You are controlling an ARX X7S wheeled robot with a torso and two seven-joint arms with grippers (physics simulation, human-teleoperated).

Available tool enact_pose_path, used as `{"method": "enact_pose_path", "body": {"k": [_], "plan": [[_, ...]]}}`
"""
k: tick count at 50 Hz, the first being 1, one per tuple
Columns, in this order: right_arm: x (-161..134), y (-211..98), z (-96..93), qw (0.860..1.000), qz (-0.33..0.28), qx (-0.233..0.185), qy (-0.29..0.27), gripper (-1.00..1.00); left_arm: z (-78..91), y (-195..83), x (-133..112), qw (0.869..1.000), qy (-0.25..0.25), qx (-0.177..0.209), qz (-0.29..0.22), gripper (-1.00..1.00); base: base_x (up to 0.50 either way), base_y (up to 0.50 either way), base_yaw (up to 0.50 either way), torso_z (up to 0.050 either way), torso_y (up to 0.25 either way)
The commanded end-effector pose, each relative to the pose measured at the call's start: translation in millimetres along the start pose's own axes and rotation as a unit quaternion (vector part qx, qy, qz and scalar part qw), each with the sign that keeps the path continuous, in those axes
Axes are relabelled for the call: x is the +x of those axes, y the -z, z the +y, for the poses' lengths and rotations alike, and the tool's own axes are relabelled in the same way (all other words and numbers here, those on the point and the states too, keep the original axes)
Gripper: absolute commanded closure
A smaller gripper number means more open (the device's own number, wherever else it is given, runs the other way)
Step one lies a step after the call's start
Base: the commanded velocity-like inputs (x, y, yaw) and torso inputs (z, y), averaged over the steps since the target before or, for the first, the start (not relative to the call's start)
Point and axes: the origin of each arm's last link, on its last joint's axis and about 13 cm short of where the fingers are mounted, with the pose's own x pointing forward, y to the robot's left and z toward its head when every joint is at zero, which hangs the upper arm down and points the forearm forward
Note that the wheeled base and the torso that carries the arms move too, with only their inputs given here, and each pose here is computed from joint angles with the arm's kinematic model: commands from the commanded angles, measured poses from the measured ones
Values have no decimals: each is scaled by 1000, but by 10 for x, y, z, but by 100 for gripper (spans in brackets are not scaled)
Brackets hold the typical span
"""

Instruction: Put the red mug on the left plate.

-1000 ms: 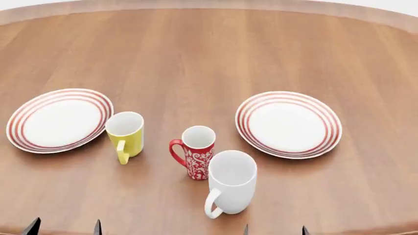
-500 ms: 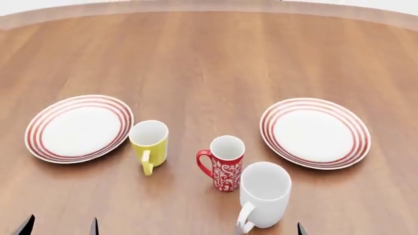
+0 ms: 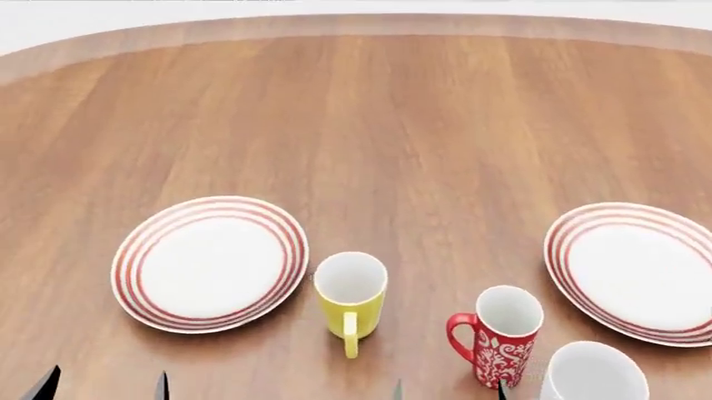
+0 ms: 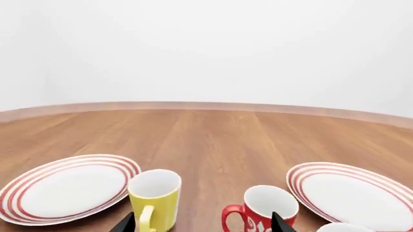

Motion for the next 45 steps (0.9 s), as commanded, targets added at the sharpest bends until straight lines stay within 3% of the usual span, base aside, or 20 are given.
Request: {"method": "enact_pose_path", "body": {"k": [1, 22, 34, 41, 45], "plan": [[2, 8, 10, 1000, 2, 2, -5, -100, -2, 5, -1, 1000, 1, 2, 1, -100, 316, 426, 0, 0, 0], [19, 25, 3, 1000, 4, 7, -2, -100, -2, 15, 3, 1000, 5, 6, 0, -100, 336, 423, 0, 0, 0], [21, 29, 1, 1000, 7, 9, 2, -100, 5, 6, -5, 1000, 4, 6, -2, -100, 405, 155, 0, 0, 0], [134, 16, -27, 998, 33, 23, 48, -100, 18, 2, -3, 1000, 2, 5, -1, -100, 9, 0, 0, 0, 0], [238, -241, -39, 992, 42, 72, 94, -100, 28, -3, -8, 1000, 1, 3, -1, -100, 0, 0, 0, 0, 0]]}}
